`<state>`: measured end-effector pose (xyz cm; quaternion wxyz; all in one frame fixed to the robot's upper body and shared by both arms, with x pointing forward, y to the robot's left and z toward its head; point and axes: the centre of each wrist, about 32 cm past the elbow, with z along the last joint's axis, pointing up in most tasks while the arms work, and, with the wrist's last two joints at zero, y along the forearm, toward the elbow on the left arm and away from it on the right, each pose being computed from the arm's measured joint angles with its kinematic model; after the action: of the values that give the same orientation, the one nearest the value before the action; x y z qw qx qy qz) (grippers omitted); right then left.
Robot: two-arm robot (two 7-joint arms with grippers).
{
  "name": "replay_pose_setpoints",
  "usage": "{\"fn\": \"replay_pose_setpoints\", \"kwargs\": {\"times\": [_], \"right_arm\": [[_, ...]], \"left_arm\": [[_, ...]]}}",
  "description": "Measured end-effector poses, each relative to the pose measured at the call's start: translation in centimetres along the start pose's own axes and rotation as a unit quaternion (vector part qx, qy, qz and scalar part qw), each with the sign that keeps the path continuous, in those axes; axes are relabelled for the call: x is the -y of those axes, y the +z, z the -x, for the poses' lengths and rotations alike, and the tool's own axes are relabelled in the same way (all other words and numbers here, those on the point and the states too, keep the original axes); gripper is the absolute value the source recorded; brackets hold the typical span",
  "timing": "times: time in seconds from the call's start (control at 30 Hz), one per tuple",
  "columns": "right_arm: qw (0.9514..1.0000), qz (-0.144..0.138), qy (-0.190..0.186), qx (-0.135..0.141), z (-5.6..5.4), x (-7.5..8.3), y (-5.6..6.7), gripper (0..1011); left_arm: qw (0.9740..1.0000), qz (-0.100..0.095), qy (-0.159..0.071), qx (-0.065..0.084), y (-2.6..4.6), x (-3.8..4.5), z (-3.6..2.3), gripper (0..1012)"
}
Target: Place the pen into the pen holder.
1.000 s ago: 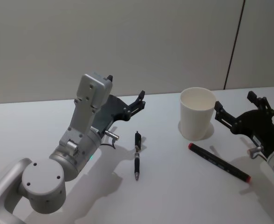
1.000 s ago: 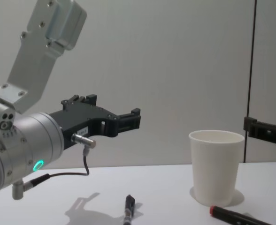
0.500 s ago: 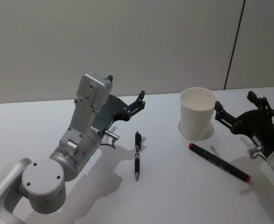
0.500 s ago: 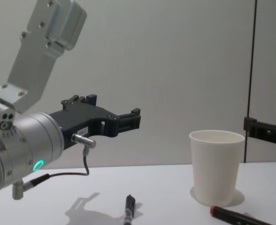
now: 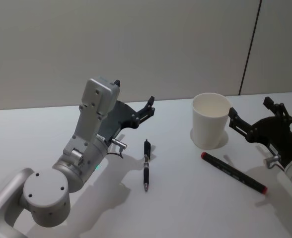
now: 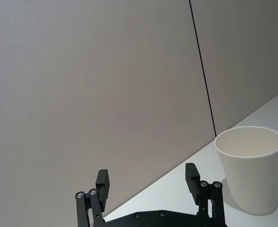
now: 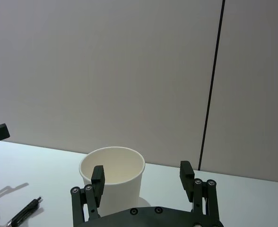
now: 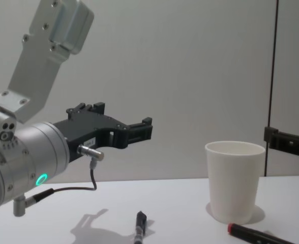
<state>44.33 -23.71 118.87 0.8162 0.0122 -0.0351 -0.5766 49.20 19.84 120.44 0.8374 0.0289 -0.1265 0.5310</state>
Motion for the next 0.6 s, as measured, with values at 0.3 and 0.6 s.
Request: {"fn": "replay_pose_setpoints", "kwargs": {"times": [0.3,0.6], "right_arm": [[1.0000,0.001,0.007,0.001,-0.08,-0.03,-0.04,1001],[0.9996,0.009,0.026,0.006,-0.68,0.26,-0.11,1001]], "left_arm": [[1.0000,0.000,0.000,0.000,0.00,0.00,0.00,1001],[1.0000,0.000,0.000,0.000,0.00,0.00,0.00,1001]]}}
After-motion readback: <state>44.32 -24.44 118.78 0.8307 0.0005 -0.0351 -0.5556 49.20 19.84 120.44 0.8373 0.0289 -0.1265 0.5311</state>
